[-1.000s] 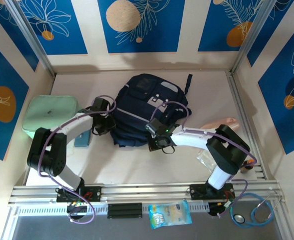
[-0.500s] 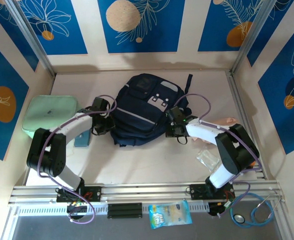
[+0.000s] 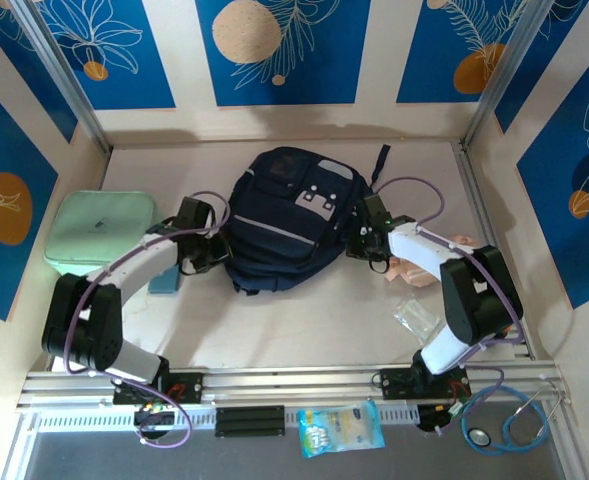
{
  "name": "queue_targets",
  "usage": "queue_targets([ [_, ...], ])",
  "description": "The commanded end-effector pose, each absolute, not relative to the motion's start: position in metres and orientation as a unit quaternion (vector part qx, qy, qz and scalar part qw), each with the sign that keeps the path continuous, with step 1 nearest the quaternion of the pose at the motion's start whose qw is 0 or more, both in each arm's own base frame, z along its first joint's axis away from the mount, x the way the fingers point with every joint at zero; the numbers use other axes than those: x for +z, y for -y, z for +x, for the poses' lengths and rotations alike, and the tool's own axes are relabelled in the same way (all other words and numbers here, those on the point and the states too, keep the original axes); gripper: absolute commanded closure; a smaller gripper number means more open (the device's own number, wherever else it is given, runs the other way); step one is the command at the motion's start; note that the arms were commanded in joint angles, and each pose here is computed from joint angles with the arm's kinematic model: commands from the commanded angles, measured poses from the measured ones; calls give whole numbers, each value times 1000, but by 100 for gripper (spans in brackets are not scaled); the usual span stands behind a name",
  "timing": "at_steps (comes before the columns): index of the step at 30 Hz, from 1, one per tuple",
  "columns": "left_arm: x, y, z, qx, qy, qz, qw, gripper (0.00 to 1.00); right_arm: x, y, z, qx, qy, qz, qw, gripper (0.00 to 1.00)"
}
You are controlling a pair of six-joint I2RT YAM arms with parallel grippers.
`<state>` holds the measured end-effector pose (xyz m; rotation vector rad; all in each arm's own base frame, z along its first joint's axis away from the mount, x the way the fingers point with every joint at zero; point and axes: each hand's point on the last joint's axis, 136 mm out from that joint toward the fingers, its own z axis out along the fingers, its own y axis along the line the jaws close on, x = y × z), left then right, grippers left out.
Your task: Pack the student bag
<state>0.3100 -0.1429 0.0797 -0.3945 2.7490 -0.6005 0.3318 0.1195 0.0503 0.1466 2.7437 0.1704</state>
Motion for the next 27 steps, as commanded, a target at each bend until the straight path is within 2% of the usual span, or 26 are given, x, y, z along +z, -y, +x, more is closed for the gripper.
queue_targets([
  [1, 86, 149, 294, -218, -959, -115, 141, 97, 77, -135, 323, 103, -971, -5, 217, 49],
  [4, 91, 166, 286, -241, -956, -91, 136, 87, 95, -136, 315, 131, -962, -7, 239, 42],
  [8, 89, 182, 272, -242, -960, -65, 122, 86, 124, -122, 313, 161, -945, 47, 282, 34],
  [12, 88, 193, 256, -223, -967, -47, 116, 83, 148, -114, 315, 184, -927, 81, 316, 32],
  [16, 93, 184, 246, -178, -976, -17, 127, 65, 161, -116, 315, 212, -918, 101, 320, 32],
  [20, 120, 178, 254, -141, -974, 49, 167, 45, 166, -124, 315, 244, -910, 112, 316, 32],
  [23, 144, 195, 265, -149, -959, 124, 205, 29, 165, -127, 316, 259, -906, 122, 312, 32],
  [27, 163, 228, 283, -139, -929, 237, 249, 14, 164, -127, 316, 263, -904, 138, 306, 30],
])
